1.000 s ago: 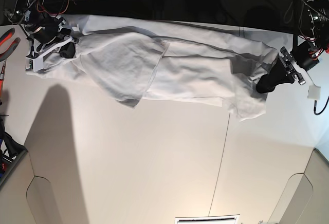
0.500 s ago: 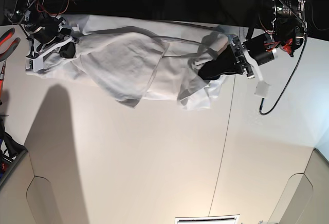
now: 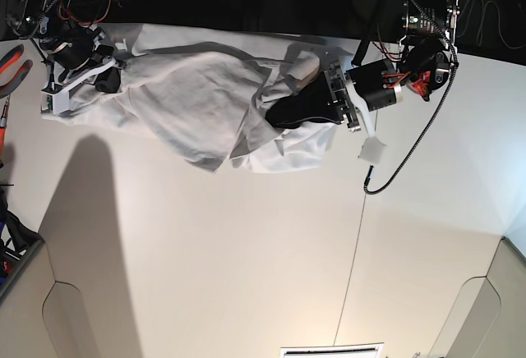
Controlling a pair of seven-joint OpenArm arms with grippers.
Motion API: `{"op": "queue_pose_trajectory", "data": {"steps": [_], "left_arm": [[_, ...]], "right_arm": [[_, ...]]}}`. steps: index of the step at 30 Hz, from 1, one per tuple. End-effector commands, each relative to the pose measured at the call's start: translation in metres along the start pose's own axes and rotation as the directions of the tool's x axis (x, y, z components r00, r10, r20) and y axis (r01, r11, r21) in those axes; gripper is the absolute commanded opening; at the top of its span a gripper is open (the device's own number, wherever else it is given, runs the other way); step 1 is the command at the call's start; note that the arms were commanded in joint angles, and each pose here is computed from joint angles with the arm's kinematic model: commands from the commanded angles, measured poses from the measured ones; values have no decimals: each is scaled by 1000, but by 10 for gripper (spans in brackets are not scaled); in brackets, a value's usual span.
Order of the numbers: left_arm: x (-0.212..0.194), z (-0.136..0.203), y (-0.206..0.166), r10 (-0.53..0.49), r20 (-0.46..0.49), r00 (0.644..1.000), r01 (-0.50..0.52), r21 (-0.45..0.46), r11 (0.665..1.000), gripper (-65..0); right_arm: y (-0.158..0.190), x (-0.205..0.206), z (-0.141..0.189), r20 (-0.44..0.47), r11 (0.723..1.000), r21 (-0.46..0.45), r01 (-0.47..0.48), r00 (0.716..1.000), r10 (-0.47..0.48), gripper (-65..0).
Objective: Layout the t-shirt on the table in an organized manner, then fold the t-shirt properly
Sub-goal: 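Lift the held end with the left gripper and fold it toward the right gripper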
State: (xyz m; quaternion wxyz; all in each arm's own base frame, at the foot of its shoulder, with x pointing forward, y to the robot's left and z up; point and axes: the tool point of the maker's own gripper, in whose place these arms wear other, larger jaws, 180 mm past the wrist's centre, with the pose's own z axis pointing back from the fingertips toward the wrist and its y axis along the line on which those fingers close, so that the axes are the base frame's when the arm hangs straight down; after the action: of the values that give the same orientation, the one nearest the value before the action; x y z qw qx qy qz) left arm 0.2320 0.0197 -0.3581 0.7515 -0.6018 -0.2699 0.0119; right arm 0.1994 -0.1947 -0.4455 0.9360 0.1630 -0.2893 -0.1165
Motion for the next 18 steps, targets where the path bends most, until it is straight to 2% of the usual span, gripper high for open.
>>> {"op": "queue_pose_trajectory", "data": {"steps": [1, 7, 18], "left_arm": [[11, -4, -13, -25, 35, 999, 26, -46, 999, -650], [14, -26, -27, -38, 39, 999, 41, -99, 994, -650], [-3, -56, -24, -143, -62, 988, 141, -49, 989, -650]], "right_arm": [[1, 9, 3, 29, 1000, 12, -11, 1000, 11, -650], [2, 9, 3, 30, 1000, 15, -9, 1000, 8, -650], [2, 9, 3, 30, 1000, 15, -9, 1000, 8, -650]]}}
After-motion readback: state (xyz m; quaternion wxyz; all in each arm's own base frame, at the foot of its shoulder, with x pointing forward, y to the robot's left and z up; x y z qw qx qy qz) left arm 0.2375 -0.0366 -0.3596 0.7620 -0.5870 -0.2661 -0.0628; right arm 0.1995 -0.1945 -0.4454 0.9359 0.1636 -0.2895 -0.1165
